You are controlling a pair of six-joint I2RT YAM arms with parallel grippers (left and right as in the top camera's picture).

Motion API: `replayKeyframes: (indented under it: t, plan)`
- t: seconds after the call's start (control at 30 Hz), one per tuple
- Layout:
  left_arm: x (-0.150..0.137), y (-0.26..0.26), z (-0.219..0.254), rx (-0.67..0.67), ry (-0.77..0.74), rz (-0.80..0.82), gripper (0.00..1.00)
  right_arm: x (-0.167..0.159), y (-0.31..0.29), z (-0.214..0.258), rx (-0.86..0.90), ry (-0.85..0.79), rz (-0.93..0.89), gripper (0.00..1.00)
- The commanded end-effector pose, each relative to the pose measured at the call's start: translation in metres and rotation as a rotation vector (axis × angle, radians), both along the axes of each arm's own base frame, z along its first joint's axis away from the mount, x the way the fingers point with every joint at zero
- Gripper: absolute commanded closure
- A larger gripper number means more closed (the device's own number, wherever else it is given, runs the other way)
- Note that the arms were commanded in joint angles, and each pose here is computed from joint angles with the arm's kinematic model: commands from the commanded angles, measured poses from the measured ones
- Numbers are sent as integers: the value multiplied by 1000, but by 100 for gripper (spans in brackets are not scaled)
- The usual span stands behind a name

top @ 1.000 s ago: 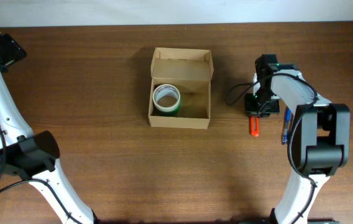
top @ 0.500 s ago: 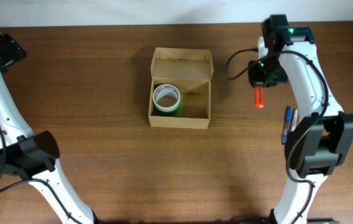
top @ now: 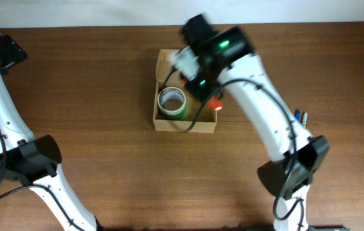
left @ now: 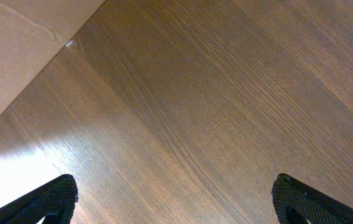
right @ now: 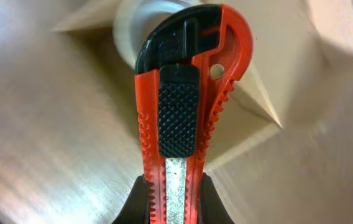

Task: Pack container
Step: 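Carry the orange box cutter into the box and release it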

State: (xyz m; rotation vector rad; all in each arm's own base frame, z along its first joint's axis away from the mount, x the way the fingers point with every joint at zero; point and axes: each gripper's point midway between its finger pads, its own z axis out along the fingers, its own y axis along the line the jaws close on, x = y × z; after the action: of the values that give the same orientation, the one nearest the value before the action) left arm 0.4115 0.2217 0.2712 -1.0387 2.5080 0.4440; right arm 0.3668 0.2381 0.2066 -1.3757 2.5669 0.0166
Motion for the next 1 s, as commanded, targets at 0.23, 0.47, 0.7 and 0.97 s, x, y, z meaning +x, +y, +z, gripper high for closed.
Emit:
replayKeyframes:
  t: [0.23,0.47,0.7,0.97]
  plan:
    - [-5,1,11,3,-31,17,0,-16,52,-6,-37,-73,434,96]
    - [-5,1,11,3,-31,17,0,5,40,-47,-68,8,437,96]
    - [-5,1,11,3,-31,17,0,15,30,-80,-36,103,410,96]
    - [-5,1,11,3,-31,17,0,7,36,-103,0,189,414,96]
